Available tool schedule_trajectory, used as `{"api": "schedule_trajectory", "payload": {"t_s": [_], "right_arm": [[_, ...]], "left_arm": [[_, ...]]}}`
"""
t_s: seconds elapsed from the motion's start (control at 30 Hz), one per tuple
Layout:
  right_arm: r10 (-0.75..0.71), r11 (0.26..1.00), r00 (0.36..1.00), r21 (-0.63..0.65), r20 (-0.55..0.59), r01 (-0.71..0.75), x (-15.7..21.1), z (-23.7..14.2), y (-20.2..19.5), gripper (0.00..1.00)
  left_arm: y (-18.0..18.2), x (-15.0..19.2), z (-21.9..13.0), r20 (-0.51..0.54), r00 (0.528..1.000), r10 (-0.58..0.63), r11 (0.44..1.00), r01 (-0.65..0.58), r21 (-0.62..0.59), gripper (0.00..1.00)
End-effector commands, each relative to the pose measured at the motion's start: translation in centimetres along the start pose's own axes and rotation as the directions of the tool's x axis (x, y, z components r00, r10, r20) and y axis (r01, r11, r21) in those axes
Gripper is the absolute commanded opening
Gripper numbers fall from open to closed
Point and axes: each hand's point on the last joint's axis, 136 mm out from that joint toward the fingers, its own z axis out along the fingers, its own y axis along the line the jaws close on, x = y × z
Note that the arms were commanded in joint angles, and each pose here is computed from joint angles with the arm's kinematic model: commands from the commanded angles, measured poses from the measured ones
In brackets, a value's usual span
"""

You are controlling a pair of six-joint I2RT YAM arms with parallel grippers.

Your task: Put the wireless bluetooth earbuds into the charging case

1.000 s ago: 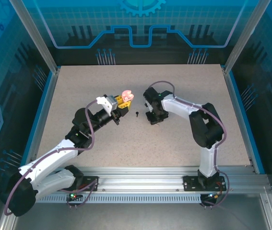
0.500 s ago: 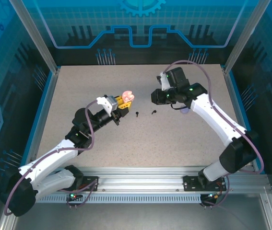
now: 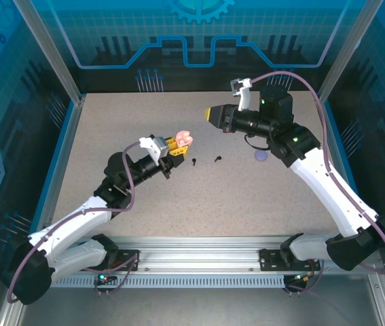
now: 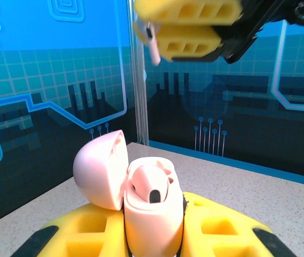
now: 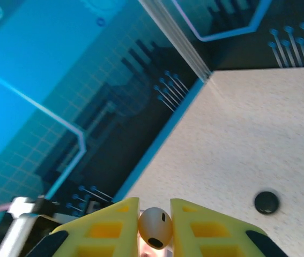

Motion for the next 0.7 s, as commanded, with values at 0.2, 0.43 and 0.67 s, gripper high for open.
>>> {"api": "schedule_trajectory", "payload": {"t_s": [0.2, 0.43, 0.67], "right_arm": [[-0.006, 0.983, 0.995, -0.18, 0.098, 0.023, 1.1, 0.7, 4.3, 0.21], [0.023, 0.984, 0.993, -0.178, 0.119, -0.002, 2.5, 1.1, 3.7, 0.21], [0.041, 0.982, 0.993, -0.186, 0.111, -0.019, 3.0, 1.6, 3.6, 0.21]], "left_arm": [[-0.5, -3.6, 0.5, 0.097, 0.995, -0.012, 0.999, 0.009, 0.036, 0.0], [-0.5, -4.0, 0.6, 0.105, 0.994, -0.019, 0.999, 0.015, 0.036, 0.0], [-0.6, -3.9, 0.6, 0.1, 0.995, -0.019, 0.999, 0.016, 0.039, 0.0]]}}
